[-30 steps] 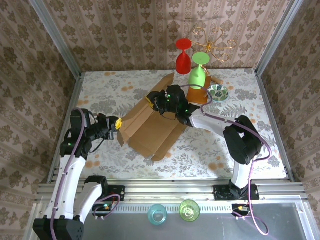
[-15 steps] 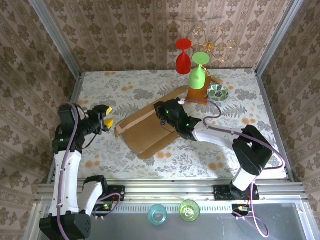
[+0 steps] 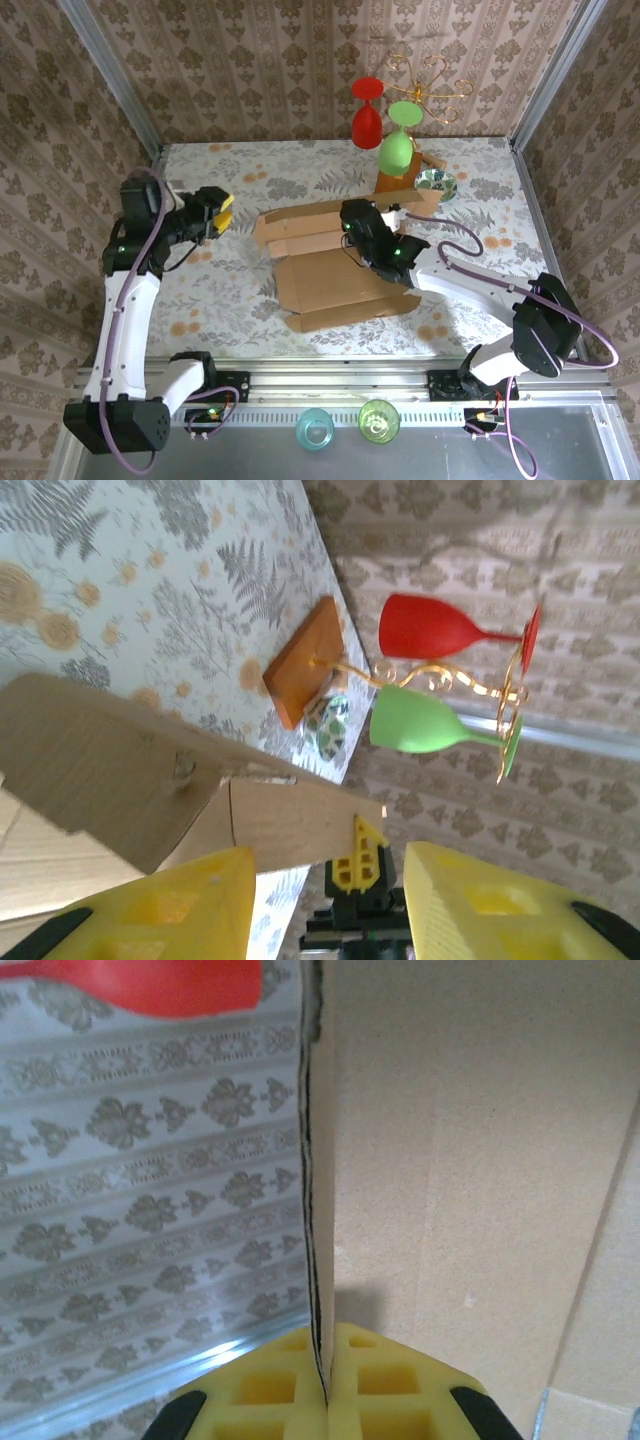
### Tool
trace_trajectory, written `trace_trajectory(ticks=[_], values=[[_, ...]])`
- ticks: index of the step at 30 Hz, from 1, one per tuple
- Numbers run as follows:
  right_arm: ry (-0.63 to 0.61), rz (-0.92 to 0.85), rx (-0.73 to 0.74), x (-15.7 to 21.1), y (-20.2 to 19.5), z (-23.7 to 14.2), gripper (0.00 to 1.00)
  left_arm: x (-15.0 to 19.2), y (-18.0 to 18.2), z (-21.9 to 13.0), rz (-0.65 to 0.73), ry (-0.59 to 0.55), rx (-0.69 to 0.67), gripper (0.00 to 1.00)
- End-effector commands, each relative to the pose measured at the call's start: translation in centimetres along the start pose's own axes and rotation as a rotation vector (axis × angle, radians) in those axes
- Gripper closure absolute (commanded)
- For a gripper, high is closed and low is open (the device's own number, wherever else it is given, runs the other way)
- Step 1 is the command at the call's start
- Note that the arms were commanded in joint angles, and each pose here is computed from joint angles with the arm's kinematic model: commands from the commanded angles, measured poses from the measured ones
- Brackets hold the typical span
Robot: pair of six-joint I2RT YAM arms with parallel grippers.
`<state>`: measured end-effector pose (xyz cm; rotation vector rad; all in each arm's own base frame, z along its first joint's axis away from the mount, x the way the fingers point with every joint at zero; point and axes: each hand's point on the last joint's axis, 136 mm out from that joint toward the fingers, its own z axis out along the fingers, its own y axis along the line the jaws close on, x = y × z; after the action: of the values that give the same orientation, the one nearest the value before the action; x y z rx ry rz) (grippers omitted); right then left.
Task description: Fold the paper box
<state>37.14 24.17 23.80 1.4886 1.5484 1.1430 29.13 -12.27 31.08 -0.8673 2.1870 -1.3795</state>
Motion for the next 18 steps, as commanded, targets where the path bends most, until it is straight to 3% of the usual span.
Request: trace_trajectory(ticks=[1, 7, 18], values=[[-0.118, 0.037, -0.017, -3.1, -0.2, 0.0, 1.00, 1.4, -1.9, 1.5, 0.122, 0.050, 0.009, 0.57], [-0.123, 0.012, -0.011, -4.5, -0.3, 0.1, 1.00, 4.2, -2.6, 5.9, 0.214, 0.123, -0.059, 0.57], [-0.130, 0.010, 0.018, -6.1, -1.5, 1.0, 1.00, 4.5, -0.8, 9.5, 0.315, 0.143, -0.164, 0.55]])
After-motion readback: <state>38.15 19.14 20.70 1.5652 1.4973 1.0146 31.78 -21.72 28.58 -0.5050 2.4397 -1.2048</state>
